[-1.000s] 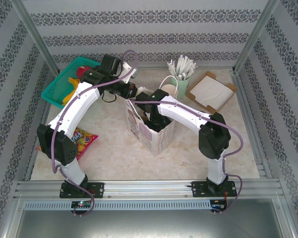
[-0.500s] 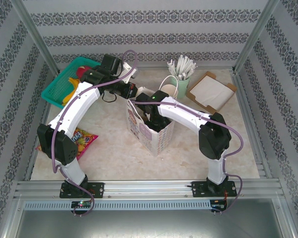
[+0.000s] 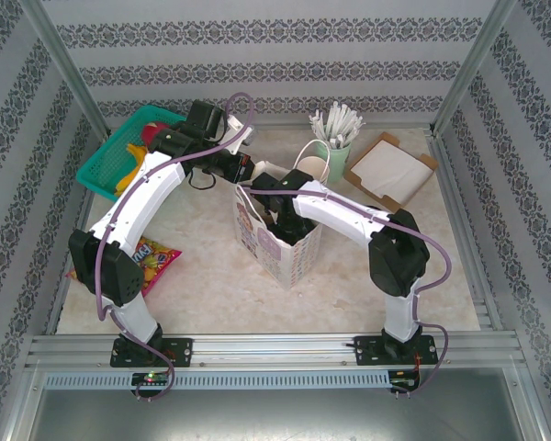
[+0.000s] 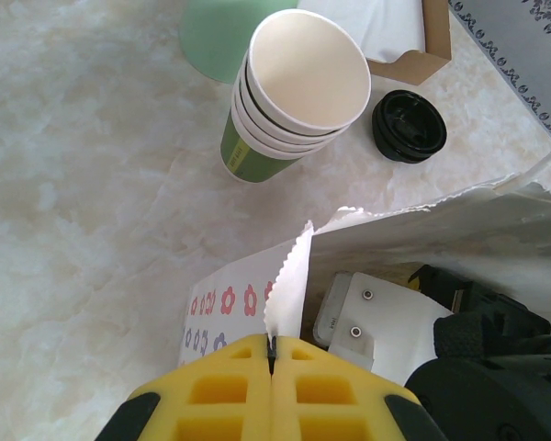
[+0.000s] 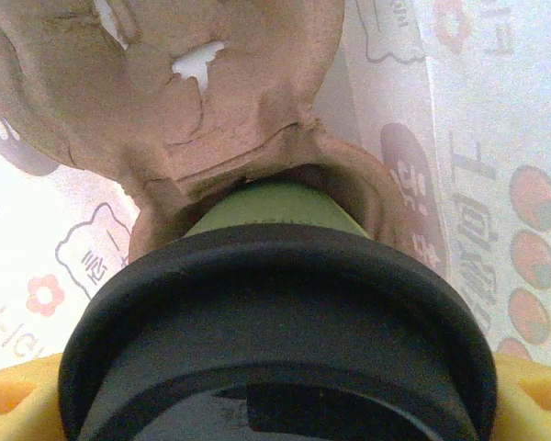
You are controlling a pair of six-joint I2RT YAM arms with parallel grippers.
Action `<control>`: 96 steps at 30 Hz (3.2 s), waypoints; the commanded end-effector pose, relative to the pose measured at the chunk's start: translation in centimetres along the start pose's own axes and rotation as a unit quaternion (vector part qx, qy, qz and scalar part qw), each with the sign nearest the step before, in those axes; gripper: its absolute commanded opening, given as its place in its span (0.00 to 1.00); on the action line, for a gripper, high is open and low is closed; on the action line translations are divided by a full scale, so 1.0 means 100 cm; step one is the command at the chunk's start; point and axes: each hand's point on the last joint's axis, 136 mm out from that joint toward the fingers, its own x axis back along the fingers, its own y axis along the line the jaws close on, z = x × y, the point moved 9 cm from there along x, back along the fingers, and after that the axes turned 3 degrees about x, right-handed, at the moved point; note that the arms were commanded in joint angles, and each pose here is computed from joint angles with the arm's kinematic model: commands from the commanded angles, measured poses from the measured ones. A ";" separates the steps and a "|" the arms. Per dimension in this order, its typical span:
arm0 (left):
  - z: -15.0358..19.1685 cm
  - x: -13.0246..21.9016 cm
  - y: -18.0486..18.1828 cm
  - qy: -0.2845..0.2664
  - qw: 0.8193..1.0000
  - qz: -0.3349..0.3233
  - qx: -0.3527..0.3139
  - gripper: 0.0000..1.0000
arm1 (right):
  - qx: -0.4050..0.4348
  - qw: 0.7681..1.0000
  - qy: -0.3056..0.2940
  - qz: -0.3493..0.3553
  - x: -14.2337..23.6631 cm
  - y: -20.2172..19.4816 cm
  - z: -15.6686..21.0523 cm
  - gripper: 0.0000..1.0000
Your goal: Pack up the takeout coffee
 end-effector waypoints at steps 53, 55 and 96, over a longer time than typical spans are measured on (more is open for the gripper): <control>-0.003 0.005 -0.004 -0.011 1.000 0.000 0.001 0.00 | -0.016 0.999 -0.008 0.045 -0.019 -0.005 0.003 0.70; -0.002 0.005 -0.005 -0.010 1.000 0.000 0.001 0.00 | -0.019 0.999 -0.005 0.045 -0.020 -0.005 0.002 0.71; -0.001 0.013 -0.007 -0.003 1.000 -0.005 0.012 0.00 | -0.004 0.989 -0.145 -0.009 0.112 0.006 0.011 0.98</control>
